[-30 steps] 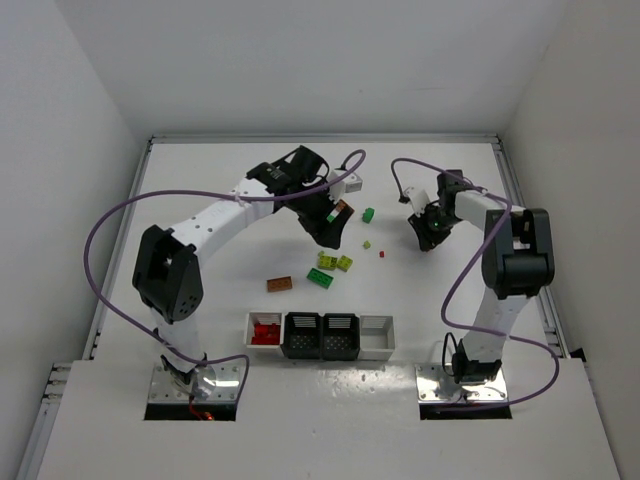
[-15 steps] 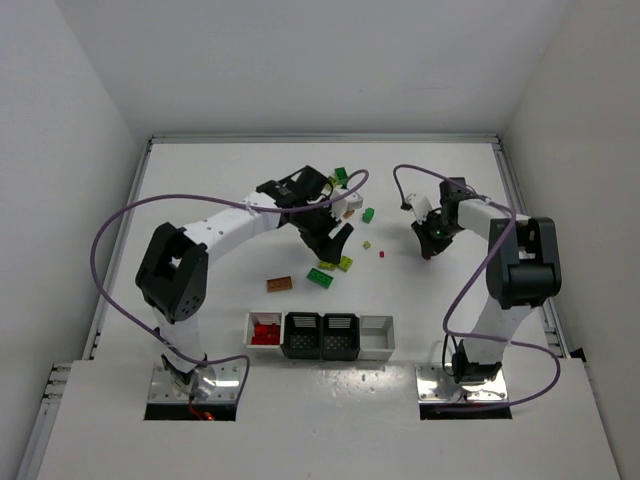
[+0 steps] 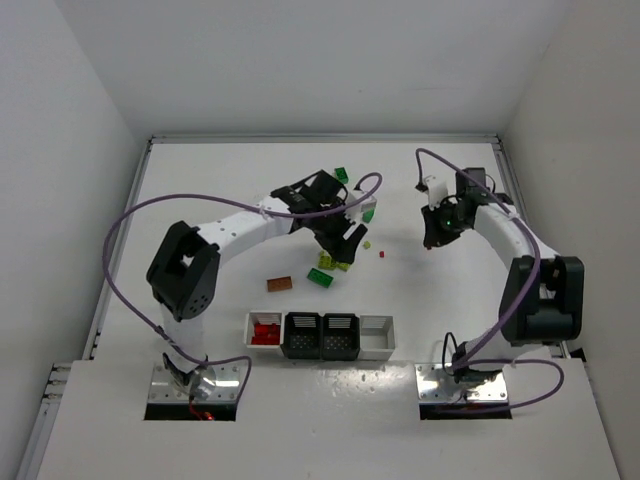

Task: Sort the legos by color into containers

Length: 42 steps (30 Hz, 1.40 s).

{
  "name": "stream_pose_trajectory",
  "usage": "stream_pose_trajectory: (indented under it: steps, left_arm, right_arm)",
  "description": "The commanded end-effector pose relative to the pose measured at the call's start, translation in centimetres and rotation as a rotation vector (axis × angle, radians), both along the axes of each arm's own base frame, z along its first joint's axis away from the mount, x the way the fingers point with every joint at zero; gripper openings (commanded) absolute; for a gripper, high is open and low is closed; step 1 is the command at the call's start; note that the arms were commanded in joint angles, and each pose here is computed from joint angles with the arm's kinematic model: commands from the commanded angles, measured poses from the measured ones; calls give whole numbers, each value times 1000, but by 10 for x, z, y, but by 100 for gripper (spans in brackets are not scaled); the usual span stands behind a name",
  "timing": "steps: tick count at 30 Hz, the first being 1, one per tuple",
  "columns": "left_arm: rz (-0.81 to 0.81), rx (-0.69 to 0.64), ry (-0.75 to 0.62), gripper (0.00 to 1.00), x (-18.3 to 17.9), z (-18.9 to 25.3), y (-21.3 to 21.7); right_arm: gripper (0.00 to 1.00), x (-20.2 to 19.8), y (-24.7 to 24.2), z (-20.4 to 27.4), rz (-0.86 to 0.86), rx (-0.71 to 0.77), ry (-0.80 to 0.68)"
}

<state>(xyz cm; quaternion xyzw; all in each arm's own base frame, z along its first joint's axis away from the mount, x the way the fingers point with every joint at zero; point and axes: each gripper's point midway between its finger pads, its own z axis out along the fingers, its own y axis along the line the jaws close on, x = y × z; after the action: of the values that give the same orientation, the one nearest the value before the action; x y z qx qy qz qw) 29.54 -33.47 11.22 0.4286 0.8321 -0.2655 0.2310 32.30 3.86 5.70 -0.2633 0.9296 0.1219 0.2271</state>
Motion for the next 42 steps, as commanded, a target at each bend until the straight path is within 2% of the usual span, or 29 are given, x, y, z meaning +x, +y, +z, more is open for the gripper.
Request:
stream_pose_trajectory:
  steps: [1,2,4,6,14,20,23,26,30,34,42]
  left_arm:
    - [-8,-31,-43,77,16,2,-31]
    - [-17,-46,-59,73,21,11,-42]
    - [-14,-15,-10,70,23,-9,-52]
    - [17,-27,-24,60,41,-5,-66]
    - [140,36,-31,45,51,-30,-91]
    - [190,75,-51,43,36,-41,-115]
    - [276,91,-121,43,45,-37,-126]
    - [339,120,-134,43,46,-46,-130]
    - [465,145,-192,46,61,-46,-126]
    - [534,176,-194,47,66,-56,-119]
    - [565,200,-169,49,64,-73,-116]
  right_arm:
    - [0,7,7,46,-94,94,-77]
    - [0,3,5,48,-115,108,-71]
    - [0,-2,7,53,-155,128,-71]
    - [0,-4,-1,60,-217,131,-93]
    - [0,-10,-19,87,-365,119,-173]
    - [0,-24,-25,89,-410,138,-170]
    - [0,-30,-33,89,-441,126,-169]
    - [0,-34,-36,86,-454,125,-159]
    - [0,-35,-40,90,-470,140,-170]
    - [0,-35,-41,91,-473,162,-169]
    - [0,-34,-43,88,-484,194,-151]
